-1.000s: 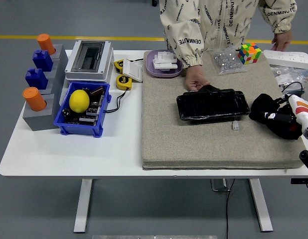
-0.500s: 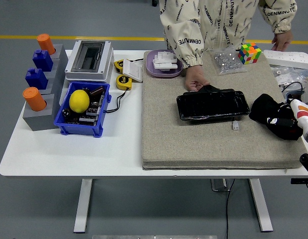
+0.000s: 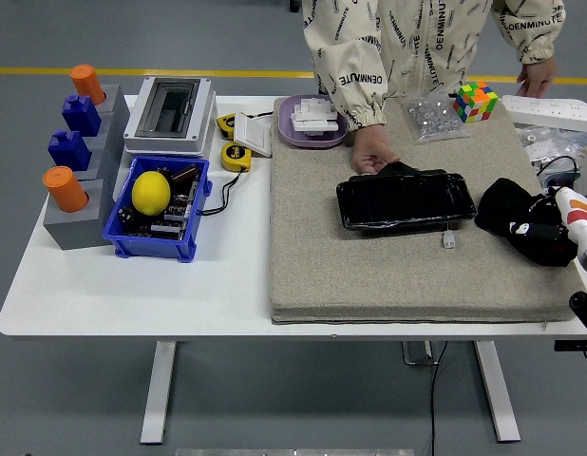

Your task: Pick the rag up,wipe the panel,place it on the desk

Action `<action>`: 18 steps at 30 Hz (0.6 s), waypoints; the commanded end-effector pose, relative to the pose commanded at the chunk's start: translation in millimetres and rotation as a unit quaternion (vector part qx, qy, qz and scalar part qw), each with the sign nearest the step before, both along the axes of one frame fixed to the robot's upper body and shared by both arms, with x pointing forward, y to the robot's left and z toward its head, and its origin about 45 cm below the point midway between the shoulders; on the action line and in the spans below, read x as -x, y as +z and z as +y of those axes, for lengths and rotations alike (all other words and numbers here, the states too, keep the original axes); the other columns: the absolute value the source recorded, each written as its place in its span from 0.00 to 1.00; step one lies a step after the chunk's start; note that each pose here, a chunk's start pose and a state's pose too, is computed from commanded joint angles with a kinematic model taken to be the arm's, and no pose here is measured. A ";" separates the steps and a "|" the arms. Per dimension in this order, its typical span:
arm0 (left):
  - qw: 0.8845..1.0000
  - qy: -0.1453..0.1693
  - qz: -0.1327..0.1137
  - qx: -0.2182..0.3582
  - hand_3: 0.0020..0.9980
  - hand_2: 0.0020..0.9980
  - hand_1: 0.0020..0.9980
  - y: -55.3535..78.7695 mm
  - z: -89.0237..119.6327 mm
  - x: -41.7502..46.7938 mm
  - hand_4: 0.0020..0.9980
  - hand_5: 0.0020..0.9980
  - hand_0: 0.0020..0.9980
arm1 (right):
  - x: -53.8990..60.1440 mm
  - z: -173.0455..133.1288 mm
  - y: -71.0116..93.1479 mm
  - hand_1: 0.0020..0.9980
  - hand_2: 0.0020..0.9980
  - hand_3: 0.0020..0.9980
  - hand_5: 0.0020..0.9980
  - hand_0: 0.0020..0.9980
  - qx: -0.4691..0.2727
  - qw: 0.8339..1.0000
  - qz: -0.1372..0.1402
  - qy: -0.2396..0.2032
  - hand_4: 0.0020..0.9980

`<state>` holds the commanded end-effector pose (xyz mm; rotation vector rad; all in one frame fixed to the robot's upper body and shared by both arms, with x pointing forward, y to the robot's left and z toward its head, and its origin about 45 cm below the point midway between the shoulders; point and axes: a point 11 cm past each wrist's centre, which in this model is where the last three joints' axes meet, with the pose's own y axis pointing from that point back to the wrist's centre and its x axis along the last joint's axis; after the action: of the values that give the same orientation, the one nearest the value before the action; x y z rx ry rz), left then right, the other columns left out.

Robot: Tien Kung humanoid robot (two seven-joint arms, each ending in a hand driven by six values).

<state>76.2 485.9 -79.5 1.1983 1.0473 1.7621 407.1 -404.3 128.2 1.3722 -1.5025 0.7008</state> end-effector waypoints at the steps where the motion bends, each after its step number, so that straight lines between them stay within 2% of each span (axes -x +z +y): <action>1: 1.000 0.000 0.000 0.000 0.56 0.64 0.64 -0.1 0.0 0.4 0.63 0.45 0.60 | -0.2 0.9 -0.3 0.58 0.65 0.59 0.45 0.57 -0.001 1.000 0.000 0.000 1.00; 18: 1.000 -0.001 0.001 0.001 0.56 0.64 0.64 -0.2 -0.5 0.0 0.63 0.45 0.61 | -3.8 10.1 -4.0 0.58 0.65 0.60 0.45 0.57 -0.011 1.000 0.004 0.000 1.00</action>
<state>76.2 485.4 -79.7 1.1997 1.0474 1.7589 410.9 -394.2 124.2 1.3902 -1.5082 0.6812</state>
